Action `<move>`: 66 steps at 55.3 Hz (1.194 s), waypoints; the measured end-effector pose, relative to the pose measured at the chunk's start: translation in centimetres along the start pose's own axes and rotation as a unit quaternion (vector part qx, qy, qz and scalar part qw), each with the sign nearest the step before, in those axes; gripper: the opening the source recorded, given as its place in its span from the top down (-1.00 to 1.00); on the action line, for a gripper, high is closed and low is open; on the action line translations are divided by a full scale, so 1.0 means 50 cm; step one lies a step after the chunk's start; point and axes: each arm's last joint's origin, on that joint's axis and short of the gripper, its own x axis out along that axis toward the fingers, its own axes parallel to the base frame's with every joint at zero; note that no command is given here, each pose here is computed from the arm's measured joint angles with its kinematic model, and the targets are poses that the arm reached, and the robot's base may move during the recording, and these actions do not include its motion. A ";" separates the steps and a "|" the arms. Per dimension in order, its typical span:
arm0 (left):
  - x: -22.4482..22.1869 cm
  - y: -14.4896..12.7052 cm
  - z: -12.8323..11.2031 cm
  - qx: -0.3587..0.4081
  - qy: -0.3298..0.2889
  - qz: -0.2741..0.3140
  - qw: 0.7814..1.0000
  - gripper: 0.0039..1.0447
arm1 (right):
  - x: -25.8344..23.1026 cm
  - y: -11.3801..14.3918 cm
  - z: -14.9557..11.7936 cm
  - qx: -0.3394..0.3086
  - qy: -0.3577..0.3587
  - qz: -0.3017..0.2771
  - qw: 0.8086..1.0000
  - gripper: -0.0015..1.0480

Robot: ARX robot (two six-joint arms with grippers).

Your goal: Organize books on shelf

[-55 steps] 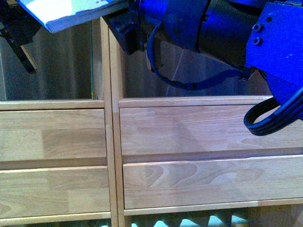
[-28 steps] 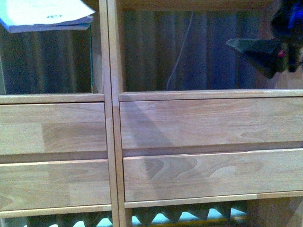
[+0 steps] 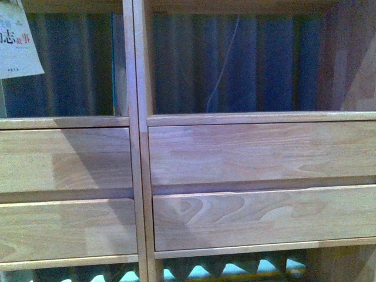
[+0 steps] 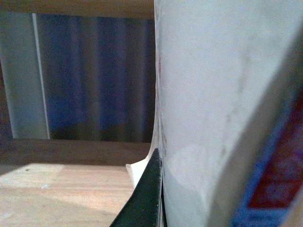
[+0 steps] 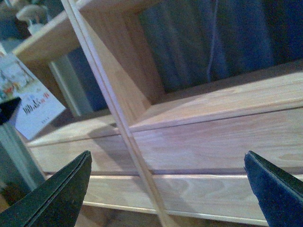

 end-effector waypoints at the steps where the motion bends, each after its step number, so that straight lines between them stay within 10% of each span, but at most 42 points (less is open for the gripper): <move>1: 0.013 0.001 -0.006 0.008 0.004 0.003 1.000 0.88 | -0.013 0.003 -0.001 -0.014 0.002 -0.003 1.000 -0.86; 27: 0.173 -0.016 -0.079 0.064 0.008 -0.010 0.998 0.88 | -0.118 0.082 -0.010 -0.271 -0.032 -0.032 0.961 -0.86; 66: 0.289 -0.044 -0.166 0.063 0.019 -0.050 0.997 0.88 | -0.074 0.090 -0.041 -0.281 -0.110 -0.076 0.950 -0.86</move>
